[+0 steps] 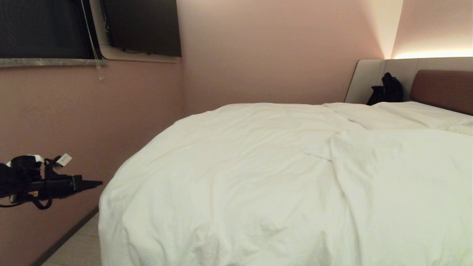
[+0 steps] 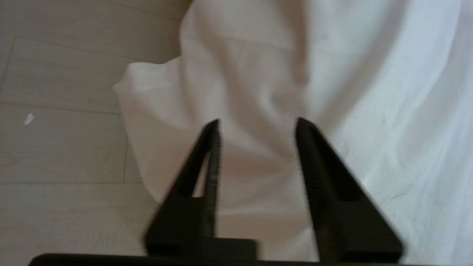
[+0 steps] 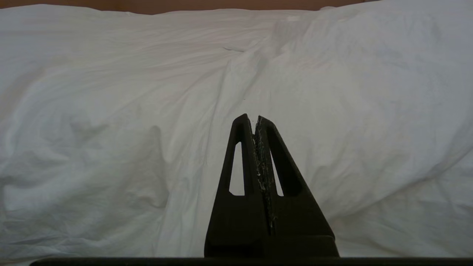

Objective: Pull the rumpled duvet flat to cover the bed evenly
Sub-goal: Flatten the corners of the folded blanket

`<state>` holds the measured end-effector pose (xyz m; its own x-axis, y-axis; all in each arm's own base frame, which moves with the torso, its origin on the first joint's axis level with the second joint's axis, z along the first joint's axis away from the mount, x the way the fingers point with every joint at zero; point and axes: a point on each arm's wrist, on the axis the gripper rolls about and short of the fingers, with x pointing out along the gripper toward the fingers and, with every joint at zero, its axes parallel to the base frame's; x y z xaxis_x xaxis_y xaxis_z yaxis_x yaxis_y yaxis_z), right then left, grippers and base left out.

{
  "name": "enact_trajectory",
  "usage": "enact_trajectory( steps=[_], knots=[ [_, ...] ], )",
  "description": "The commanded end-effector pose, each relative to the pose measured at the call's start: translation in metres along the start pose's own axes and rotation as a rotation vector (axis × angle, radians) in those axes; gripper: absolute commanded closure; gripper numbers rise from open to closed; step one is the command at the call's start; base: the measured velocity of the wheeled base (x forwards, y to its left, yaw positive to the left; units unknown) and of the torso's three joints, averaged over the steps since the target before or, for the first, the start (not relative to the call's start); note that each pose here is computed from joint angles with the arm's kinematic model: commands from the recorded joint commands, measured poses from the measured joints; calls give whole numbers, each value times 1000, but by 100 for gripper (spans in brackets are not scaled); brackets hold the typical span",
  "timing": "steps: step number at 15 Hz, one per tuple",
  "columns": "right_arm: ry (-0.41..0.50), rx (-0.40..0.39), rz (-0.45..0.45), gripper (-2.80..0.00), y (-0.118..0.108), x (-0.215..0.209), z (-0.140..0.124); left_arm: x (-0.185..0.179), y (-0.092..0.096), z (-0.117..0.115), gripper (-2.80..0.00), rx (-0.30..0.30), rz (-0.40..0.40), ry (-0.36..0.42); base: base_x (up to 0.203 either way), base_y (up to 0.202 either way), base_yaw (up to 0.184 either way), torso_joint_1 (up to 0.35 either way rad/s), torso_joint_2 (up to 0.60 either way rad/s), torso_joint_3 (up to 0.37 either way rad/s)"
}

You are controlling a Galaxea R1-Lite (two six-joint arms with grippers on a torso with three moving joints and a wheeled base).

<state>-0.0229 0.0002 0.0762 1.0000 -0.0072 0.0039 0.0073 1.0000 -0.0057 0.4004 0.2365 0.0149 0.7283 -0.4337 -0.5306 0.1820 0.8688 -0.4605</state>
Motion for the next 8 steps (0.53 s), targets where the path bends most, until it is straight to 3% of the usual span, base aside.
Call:
enact_trajectory(
  steps=[1,8],
  knots=[
    [-2,0,1,0,0,0,0,12,-11,1,-280,24,-31,16,0,0,0,0,0,0],
    [-1,0,0,0,0,0,0,18,-35,2,-280,109,-158,15,0,0,0,0,0,0]
  ],
)
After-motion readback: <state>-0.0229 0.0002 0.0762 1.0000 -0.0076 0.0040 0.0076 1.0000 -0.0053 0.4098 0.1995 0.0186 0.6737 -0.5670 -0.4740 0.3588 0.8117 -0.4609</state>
